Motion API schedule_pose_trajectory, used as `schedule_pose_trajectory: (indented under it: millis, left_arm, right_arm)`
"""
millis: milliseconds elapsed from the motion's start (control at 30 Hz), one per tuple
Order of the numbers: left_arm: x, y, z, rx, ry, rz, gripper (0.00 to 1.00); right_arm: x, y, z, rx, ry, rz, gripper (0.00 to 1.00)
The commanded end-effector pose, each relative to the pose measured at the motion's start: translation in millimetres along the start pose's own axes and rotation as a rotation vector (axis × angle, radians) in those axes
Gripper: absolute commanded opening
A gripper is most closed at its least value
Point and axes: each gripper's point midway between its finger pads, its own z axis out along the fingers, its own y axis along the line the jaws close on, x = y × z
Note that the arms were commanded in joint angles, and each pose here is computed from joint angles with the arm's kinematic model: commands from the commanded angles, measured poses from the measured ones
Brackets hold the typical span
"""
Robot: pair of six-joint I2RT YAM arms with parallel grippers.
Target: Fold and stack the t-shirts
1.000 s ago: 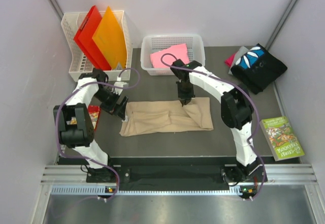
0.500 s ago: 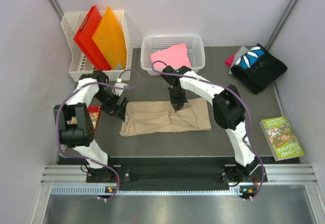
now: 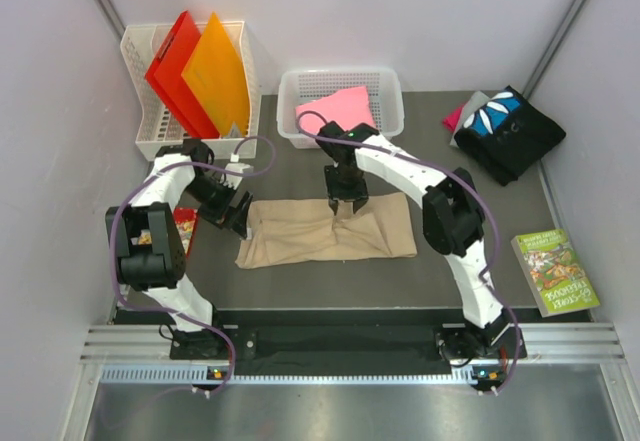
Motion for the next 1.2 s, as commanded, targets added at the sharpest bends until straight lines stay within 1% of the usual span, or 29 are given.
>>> schedule_pose_trajectory:
  millis: [0, 33, 100, 133, 200, 233, 367, 500, 700, 767, 833, 867, 933, 967, 1000, 1067, 1167]
  left_arm:
    - [-3, -3, -3, 0.016, -0.02, 0.014, 0.99]
    - [-3, -3, -4, 0.017, -0.019, 0.013, 0.99]
    - [-3, -4, -4, 0.018, -0.021, 0.012, 0.99]
    - [-4, -4, -5, 0.016, -0.024, 0.014, 0.99]
    - [-3, -4, -5, 0.019, -0.02, 0.009, 0.99]
    - [-3, -4, -5, 0.02, -0.018, 0.009, 0.99]
    - [-5, -5, -7, 0.02, -0.024, 0.003, 0.99]
    - [-6, -5, -9, 0.016, -0.023, 0.004, 0.99]
    - [-6, -3, -8, 0.011, -0.02, 0.006, 0.99]
    - [-5, -4, -7, 0.017, -0.019, 0.005, 0.99]
    - [-6, -4, -8, 0.017, -0.02, 0.008, 0.99]
    - [-6, -4, -9, 0.014, -0.022, 0.009, 0.99]
    - [-7, -4, -12, 0.012, -0.025, 0.013, 0.99]
    - [-8, -5, -14, 0.011, -0.025, 0.019, 0.99]
    - [-9, -6, -15, 0.014, -0.026, 0.018, 0.99]
    - [-11, -6, -18, 0.017, -0.026, 0.019, 0.99]
    - [-12, -8, -18, 0.024, -0.026, 0.013, 0.99]
  right_arm:
    - [-9, -31, -42, -0.006, -0.095, 0.035, 0.5]
    - [2, -44, -46, -0.002, -0.094, 0.049, 0.5]
    - [2, -59, -43, -0.025, -0.109, 0.092, 0.5]
    - [17, -70, -35, -0.015, -0.078, 0.099, 0.49]
    - [21, -79, -27, -0.009, -0.078, 0.111, 0.49]
    - [31, -80, -22, -0.024, -0.052, 0.112, 0.48]
    - [36, -71, -16, -0.092, -0.048, 0.113, 0.48]
    - [37, -49, -18, -0.177, -0.05, 0.095, 0.46]
    - [48, -20, -12, -0.191, -0.014, 0.036, 0.43]
    - [51, -20, -9, -0.168, 0.0, 0.028, 0.41]
    - [43, -24, -17, -0.156, -0.03, 0.035, 0.41]
    - [35, -39, -22, -0.125, -0.05, 0.063, 0.41]
    - [19, -59, -42, -0.122, -0.109, 0.104, 0.42]
    - [7, -84, -48, -0.113, -0.135, 0.168, 0.43]
    - [5, -99, -50, -0.111, -0.144, 0.198, 0.43]
    - [-9, -129, -65, -0.154, -0.2, 0.277, 0.46]
    - [-8, -155, -61, -0.209, -0.199, 0.333, 0.5]
